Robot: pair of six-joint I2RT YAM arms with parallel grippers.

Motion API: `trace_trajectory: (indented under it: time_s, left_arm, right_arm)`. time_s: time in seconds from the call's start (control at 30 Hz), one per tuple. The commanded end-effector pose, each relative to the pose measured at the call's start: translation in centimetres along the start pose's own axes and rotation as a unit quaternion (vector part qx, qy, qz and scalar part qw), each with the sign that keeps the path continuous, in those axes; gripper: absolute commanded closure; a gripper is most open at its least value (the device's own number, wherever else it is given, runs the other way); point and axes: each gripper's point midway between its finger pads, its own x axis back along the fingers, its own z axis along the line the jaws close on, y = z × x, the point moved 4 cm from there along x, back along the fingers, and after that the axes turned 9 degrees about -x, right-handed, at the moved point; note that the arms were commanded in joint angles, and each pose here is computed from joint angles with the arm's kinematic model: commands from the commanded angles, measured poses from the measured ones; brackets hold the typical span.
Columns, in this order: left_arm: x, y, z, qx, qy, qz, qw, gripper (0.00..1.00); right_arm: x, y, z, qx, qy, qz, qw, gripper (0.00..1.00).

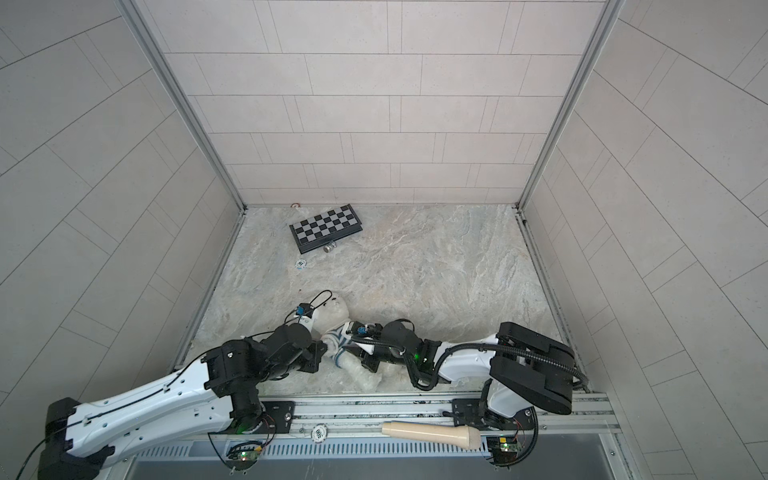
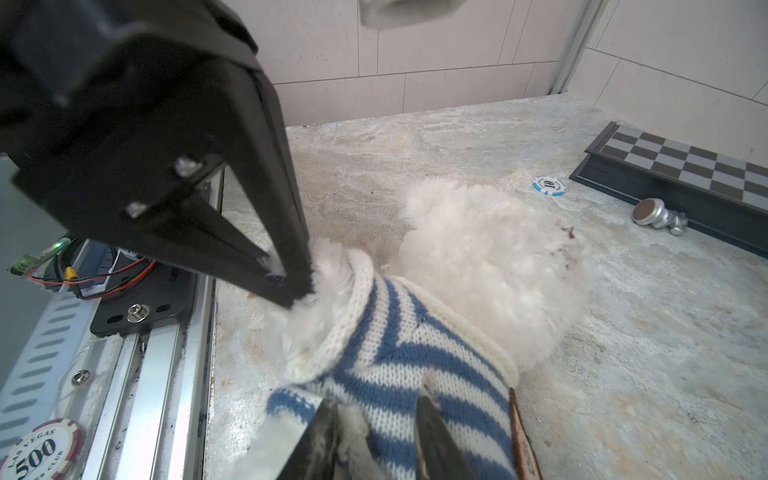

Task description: Dress the teddy bear

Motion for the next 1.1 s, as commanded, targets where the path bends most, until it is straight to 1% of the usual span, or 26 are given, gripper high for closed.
trace_trajectory:
  time_s: [0.0, 0.1, 0.17, 0.3, 0.4, 0.47, 0.53, 0.7, 0.83, 1.0, 1.07]
  left_arm:
    - [0.4, 0.3, 1.0, -0.017, 0.002, -0.003, 1.0, 1.0]
    - [0.3, 0.5, 1.5, -0.001, -0.013, -0.007, 1.0, 1.0]
    - [0.3, 0.6, 1.5, 0.014, -0.035, -0.012, 0.999, 1.0]
    - [0.3, 1.1, 0.5, 0.029, -0.099, -0.022, 0.994, 1.0]
    - [1.2, 2.4, -1.2, 0.023, -0.16, -0.053, 0.985, 1.0]
    - [2.0, 3.7, -2.8, 0.015, -0.21, -0.08, 0.974, 1.0]
    - [2.7, 4.9, -3.9, 0.004, -0.234, -0.095, 0.968, 1.0]
    - [3.5, 7.5, -5.1, -0.026, -0.228, -0.102, 0.968, 1.0]
    - [3.9, 9.9, -6.6, -0.034, -0.242, -0.114, 0.963, 1.0]
    - [3.5, 11.5, -7.7, -0.037, -0.254, -0.118, 0.959, 1.0]
    - [3.2, 11.7, -8.2, -0.041, -0.264, -0.113, 0.957, 1.0]
  right_arm:
    - [-0.5, -1.0, 0.0, -0.005, -0.003, 0.017, 1.0, 0.68]
    - [-0.9, -1.8, -0.4, -0.013, -0.01, 0.024, 1.0, 0.72]
    - [-1.1, -1.7, -0.9, -0.021, -0.017, 0.029, 0.999, 0.76]
    - [-1.3, -1.6, -1.1, -0.027, -0.018, 0.032, 0.999, 0.84]
    - [-0.5, -0.5, -0.8, -0.024, -0.012, 0.014, 1.0, 0.85]
    - [0.4, 0.2, -0.8, -0.017, -0.018, 0.011, 1.0, 0.83]
    - [1.6, 1.5, -0.8, -0.007, -0.027, -0.001, 1.0, 0.77]
    - [4.7, 4.3, -1.2, 0.012, -0.065, -0.019, 0.998, 0.65]
    - [7.3, 6.4, -1.5, 0.022, -0.093, -0.038, 0.995, 0.55]
    - [10.0, 8.2, -1.5, 0.03, -0.108, -0.072, 0.991, 0.47]
    - [10.6, 8.4, -1.7, 0.031, -0.117, -0.075, 0.99, 0.44]
